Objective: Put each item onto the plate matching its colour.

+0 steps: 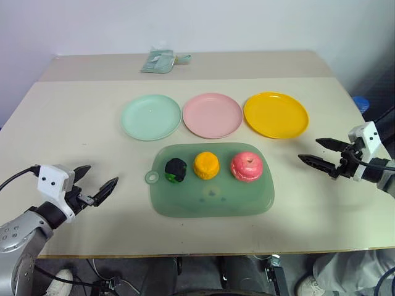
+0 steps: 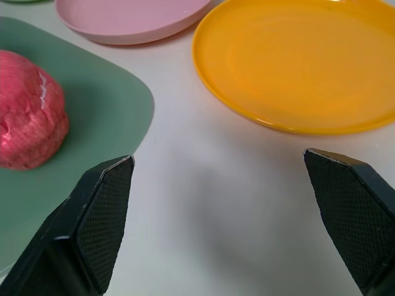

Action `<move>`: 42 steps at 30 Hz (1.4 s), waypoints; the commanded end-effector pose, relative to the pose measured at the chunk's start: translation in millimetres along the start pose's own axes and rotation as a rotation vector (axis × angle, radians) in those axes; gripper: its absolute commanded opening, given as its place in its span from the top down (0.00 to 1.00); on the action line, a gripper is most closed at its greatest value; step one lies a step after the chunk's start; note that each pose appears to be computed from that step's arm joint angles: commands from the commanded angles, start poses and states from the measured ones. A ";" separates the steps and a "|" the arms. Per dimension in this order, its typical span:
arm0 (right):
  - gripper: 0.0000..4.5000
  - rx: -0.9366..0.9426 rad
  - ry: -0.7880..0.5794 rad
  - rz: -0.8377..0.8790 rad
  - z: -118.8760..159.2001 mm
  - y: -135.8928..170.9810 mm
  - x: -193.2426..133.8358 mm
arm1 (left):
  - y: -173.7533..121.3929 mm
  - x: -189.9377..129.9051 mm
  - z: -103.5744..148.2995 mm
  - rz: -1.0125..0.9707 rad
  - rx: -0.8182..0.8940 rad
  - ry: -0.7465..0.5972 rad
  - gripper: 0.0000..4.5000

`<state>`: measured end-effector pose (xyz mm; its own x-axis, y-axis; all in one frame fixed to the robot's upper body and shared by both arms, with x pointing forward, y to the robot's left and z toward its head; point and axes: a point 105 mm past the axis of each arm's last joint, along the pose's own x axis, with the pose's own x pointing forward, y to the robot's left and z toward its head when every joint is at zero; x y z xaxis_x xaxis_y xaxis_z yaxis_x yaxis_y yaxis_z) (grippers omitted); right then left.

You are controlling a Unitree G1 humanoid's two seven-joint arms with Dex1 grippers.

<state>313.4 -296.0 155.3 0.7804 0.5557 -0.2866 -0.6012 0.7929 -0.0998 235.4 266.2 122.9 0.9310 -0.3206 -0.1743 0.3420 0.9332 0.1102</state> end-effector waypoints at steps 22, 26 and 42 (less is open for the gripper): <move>0.01 -0.042 -0.187 -0.148 34.3 4.0 -11.1 | -25.0 58.7 46.8 -0.202 -0.054 -0.197 0.00; 0.01 -0.039 -0.162 -0.093 32.0 25.7 -22.9 | -43.0 79.6 59.4 -0.372 -0.011 -0.206 0.00; 0.01 0.007 -0.080 0.055 7.3 81.5 -25.9 | -109.0 114.7 24.4 -0.866 0.350 0.062 0.00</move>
<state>247.8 -245.3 146.8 0.7469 0.6107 -0.2631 -0.6400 0.7675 -0.0356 306.2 122.4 117.2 0.3283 -0.8784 -0.3474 0.9437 0.2893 0.1605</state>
